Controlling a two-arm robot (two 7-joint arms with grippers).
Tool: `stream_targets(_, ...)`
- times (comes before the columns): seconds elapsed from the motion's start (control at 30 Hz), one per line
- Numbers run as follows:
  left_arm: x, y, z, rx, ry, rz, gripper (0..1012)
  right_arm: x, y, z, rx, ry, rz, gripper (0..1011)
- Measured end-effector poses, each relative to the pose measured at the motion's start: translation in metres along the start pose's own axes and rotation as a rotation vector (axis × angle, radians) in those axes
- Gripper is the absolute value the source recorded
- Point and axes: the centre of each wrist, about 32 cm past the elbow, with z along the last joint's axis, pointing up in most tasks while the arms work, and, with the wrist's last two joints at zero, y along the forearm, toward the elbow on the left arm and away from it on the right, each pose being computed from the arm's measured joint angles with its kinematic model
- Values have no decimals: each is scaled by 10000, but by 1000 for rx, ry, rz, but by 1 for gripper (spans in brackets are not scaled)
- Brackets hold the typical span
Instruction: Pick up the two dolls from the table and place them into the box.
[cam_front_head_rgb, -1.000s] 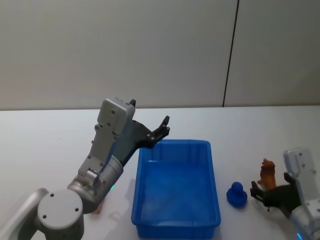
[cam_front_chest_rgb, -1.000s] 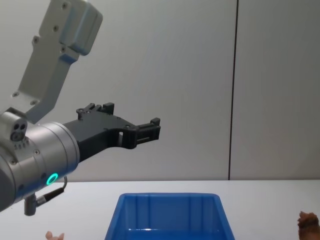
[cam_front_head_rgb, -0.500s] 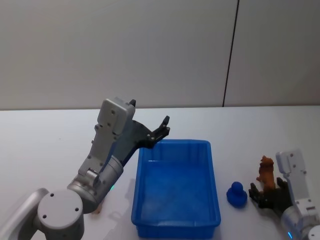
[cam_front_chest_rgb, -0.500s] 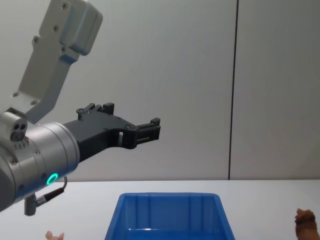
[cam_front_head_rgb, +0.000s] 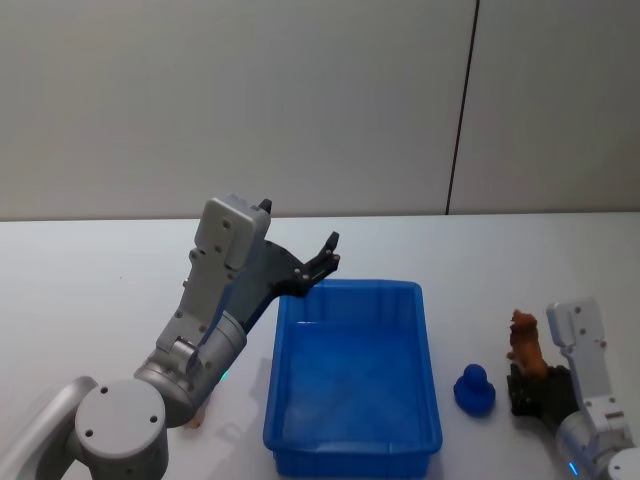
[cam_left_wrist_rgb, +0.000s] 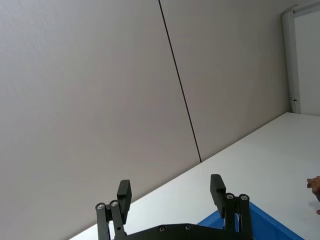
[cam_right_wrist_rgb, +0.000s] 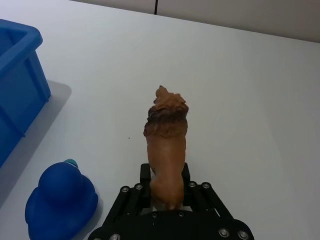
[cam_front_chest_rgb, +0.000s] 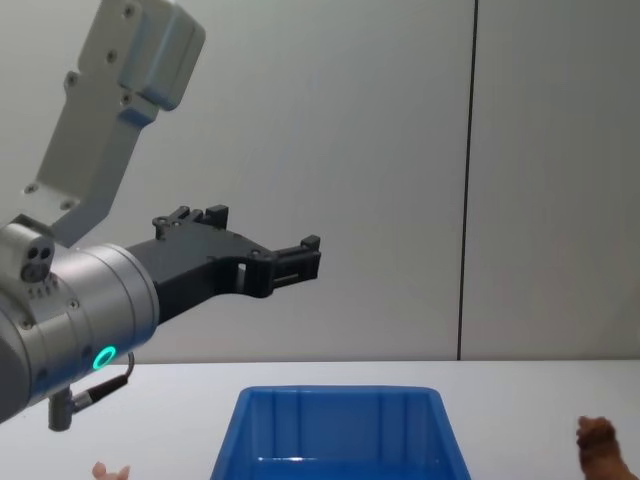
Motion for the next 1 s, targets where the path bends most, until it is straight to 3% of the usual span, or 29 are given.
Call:
stream_targets(0.13,0,0,0,0,0,0,1001,-5,4,-1,-1,1,-1,275)
stream_targets(0.47,0,0,0,0,0,0,1001,2,-5,26,48,1,-12,272)
stream_targets(1.0,0,0,0,0,0,0,1001,19,-107,271,271,-2,-24,272)
